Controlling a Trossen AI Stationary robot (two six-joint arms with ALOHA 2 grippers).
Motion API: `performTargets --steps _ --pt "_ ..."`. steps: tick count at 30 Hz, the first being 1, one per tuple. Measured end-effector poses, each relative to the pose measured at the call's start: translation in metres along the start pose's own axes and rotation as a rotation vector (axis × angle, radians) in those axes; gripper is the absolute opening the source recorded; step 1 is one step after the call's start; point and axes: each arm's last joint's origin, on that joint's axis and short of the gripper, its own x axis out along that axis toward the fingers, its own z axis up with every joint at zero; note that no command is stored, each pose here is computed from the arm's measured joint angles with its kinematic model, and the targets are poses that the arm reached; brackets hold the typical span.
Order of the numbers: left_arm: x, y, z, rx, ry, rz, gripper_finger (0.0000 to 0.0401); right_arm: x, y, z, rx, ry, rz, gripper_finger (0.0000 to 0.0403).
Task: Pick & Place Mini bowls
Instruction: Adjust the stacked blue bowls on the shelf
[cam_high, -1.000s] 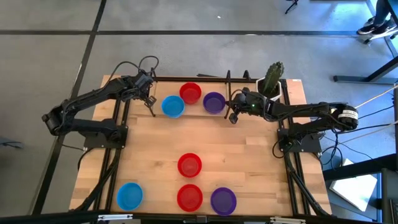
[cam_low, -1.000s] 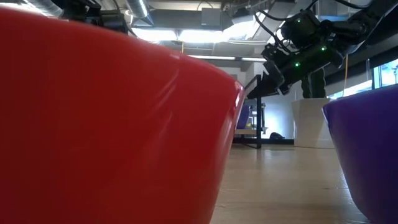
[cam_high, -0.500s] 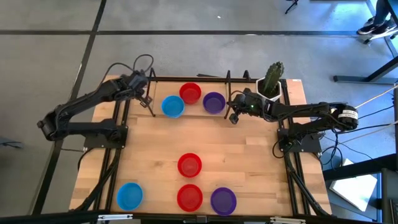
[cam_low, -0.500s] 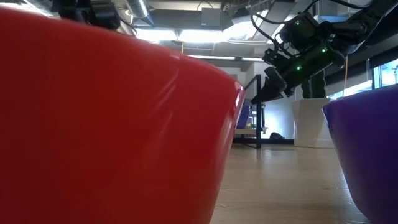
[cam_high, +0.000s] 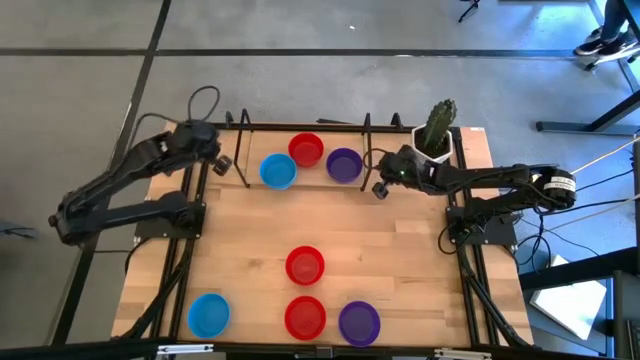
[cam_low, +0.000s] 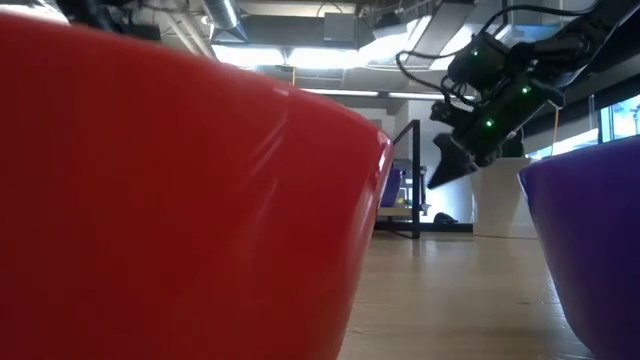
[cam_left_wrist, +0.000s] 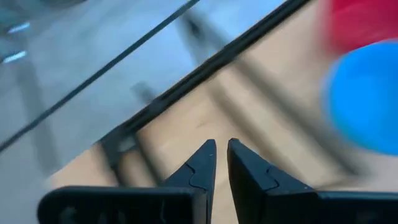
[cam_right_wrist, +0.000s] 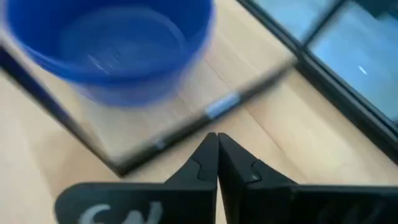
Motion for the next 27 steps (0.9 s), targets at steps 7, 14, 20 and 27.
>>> performTargets --steps 7,14,20,27 --pt "-0.023 -0.011 -0.008 0.030 -0.084 -0.280 0.0024 0.000 -0.002 -0.007 0.022 0.066 -0.059 0.0004" --pt "-0.037 -0.038 -0.003 0.140 -0.186 -0.589 0.0018 -0.001 -0.002 -0.010 0.023 0.096 -0.056 0.0004" --pt "-0.046 -0.060 -0.001 0.223 -0.237 -0.684 0.0017 -0.009 -0.003 -0.016 0.042 0.175 0.004 0.0004" --pt "-0.035 -0.087 -0.016 0.251 -0.296 -0.668 0.0017 -0.032 0.006 -0.018 0.038 0.196 0.124 0.0004"
